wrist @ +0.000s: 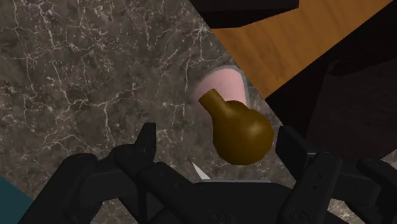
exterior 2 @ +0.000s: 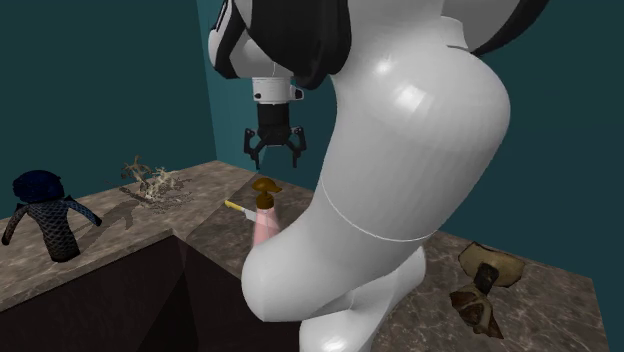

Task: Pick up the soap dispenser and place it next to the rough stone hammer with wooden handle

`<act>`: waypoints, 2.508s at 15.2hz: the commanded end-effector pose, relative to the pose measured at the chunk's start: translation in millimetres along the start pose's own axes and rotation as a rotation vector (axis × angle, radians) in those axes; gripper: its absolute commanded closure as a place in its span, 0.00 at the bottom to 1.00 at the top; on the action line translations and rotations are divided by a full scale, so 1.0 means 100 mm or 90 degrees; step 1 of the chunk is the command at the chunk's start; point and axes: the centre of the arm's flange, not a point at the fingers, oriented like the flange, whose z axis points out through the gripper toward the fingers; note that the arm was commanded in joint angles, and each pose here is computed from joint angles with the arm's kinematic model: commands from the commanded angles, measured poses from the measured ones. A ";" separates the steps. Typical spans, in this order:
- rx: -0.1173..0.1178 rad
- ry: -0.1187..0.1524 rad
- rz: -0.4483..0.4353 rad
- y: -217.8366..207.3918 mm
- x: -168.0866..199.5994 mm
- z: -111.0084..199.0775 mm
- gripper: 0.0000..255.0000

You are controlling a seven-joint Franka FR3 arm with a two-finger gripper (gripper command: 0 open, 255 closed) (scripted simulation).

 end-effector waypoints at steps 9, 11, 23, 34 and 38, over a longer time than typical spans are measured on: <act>-0.001 -0.006 0.004 -0.34 0.27 0.48 0.00; -0.001 -0.006 0.004 -0.34 0.27 0.56 0.00; -0.001 -0.006 0.004 -0.34 0.27 0.57 1.00; -0.001 -0.006 0.004 -0.34 0.26 0.25 1.00; -0.001 -0.006 0.004 -0.34 0.25 0.04 1.00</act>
